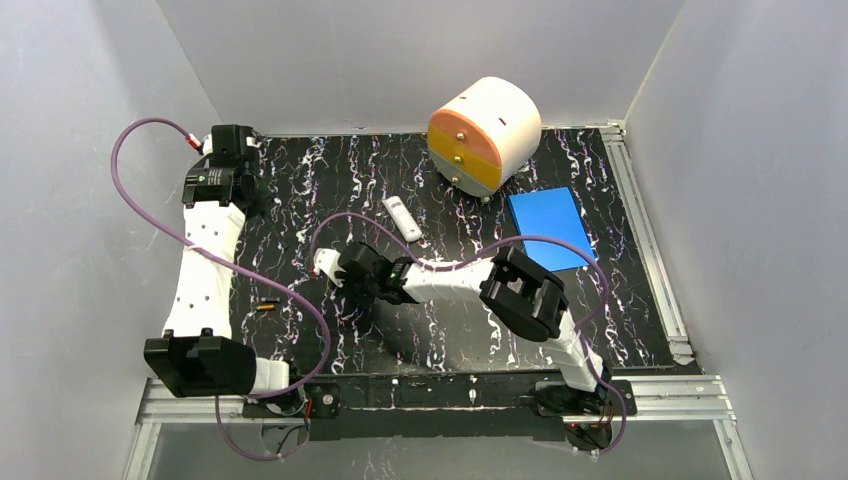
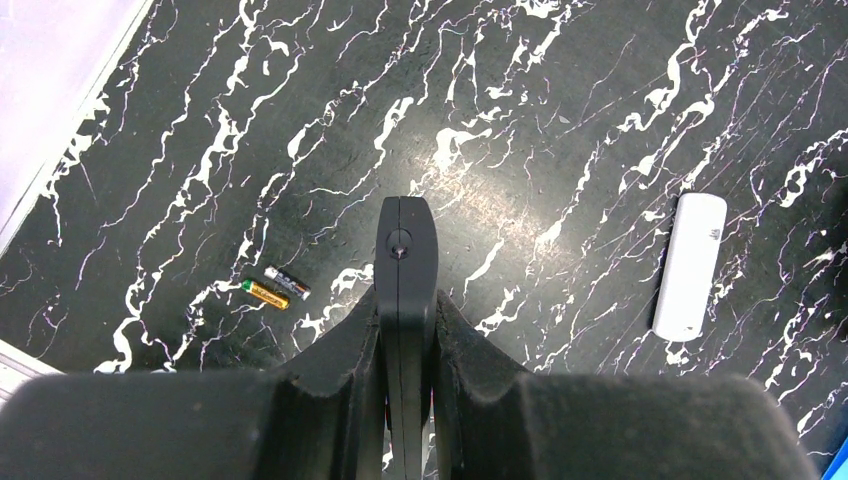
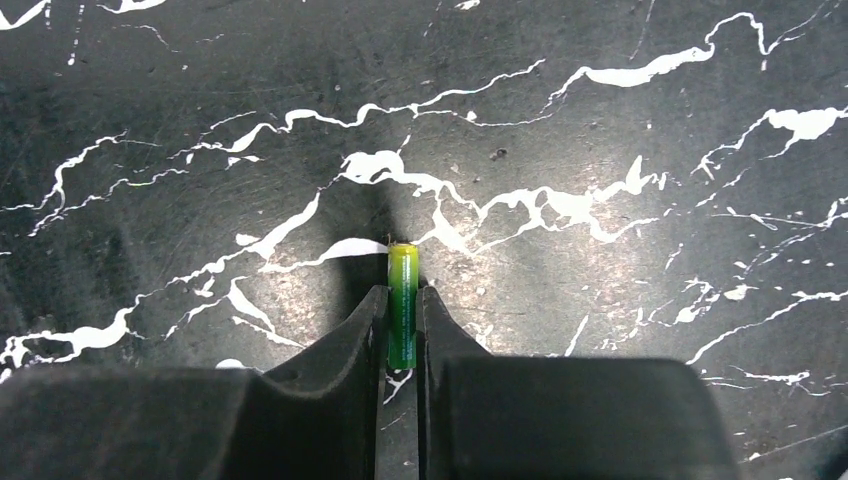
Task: Load the batteries into the remote control
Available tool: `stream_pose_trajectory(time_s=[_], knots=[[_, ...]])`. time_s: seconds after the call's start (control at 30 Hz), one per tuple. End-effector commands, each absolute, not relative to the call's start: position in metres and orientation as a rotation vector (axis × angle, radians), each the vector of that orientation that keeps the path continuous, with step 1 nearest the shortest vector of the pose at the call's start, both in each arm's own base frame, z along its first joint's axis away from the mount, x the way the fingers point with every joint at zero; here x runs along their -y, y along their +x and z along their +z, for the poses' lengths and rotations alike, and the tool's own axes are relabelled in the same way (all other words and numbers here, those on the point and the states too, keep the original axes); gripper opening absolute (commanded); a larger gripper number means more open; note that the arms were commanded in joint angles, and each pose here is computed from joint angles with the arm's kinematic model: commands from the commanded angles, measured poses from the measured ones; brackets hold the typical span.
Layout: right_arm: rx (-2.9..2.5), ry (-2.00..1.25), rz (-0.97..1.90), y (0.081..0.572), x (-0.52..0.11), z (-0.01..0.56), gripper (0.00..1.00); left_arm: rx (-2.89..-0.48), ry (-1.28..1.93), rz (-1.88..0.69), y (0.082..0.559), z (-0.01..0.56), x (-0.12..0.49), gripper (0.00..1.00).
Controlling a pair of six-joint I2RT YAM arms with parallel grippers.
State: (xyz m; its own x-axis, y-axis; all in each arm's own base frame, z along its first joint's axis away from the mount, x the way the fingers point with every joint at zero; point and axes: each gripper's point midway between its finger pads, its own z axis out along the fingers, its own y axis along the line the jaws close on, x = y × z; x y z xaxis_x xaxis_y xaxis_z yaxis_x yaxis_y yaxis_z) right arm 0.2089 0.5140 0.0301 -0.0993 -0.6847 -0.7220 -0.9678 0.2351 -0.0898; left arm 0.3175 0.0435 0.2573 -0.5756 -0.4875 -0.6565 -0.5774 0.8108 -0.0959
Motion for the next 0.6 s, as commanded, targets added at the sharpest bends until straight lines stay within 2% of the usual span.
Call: stream_pose_trajectory(time_s=[0.0,0.37,0.57], knots=[[-1.906,-1.533,0.418,0.218,-0.491,0.016,0.17,-2.271,-0.792,0.175,0.317,0.268,-0.047,0.0],[-1.874,-1.351,0.402,0.233,-0.476,0.064,0.13,-2.279,-0.803,0.174,0.319,0.259,-0.047,0.0],[-1.972,-1.112,0.498,0.247,-0.459,0.093,0.14,-2.393,-0.728,-0.055,0.325,0.223,-0.011,0.0]])
